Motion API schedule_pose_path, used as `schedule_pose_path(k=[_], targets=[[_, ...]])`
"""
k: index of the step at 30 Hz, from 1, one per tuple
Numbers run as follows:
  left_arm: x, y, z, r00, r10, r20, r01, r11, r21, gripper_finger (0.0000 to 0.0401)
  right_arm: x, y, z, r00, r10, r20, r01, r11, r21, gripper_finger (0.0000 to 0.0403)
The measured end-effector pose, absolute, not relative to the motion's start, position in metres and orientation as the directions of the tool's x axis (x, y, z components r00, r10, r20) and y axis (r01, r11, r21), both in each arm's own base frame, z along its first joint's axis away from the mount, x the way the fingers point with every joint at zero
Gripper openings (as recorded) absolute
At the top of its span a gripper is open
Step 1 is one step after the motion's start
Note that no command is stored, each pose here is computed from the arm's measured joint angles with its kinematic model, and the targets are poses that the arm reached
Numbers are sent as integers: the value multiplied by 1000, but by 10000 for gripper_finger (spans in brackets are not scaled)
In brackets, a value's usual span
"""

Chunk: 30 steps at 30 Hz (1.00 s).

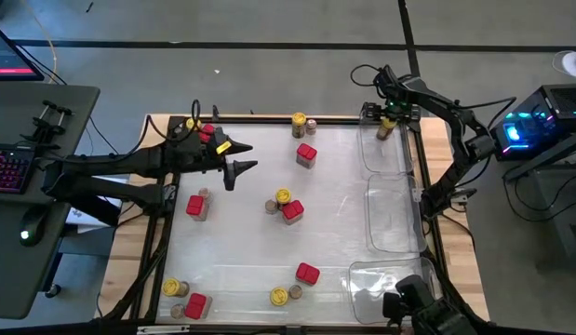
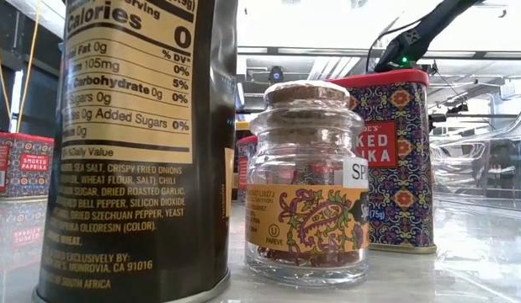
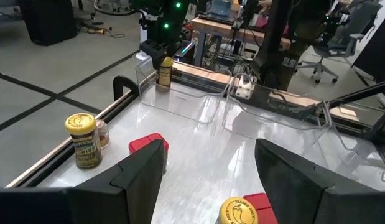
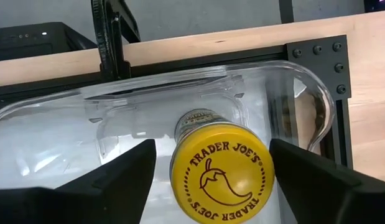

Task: Sort spices by type
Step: Put the yellow seasoning bottle into the top transparent bin

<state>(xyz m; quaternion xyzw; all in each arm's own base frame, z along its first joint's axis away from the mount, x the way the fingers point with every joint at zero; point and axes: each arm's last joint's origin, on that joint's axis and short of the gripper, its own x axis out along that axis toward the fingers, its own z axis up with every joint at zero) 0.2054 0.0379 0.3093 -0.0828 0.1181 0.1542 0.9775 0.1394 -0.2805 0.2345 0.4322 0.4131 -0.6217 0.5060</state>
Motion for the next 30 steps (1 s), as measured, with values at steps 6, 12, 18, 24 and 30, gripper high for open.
schedule_pose_path(k=[6, 12, 18, 24, 30], targets=[[205, 38, 309, 925, 282, -256, -319, 940, -117, 239, 138, -277, 242, -103, -292, -951, 989, -135, -66, 312], [203, 39, 317, 913, 340, -224, -373, 920, -122, 239, 134, -269, 261, -67, -356, -932, 988, -151, -14, 312], [201, 42, 334, 916, 362, -173, -381, 920, -93, 239, 127, -255, 292, -3, -470, -883, 986, -151, 77, 312], [200, 46, 336, 909, 381, -170, -399, 913, -86, 239, 126, -238, 329, 120, -636, -762, 965, -106, 241, 312], [192, 49, 346, 928, 360, -98, -371, 917, -147, 239, 156, -226, 361, 314, -788, -529, 876, 25, 482, 312]])
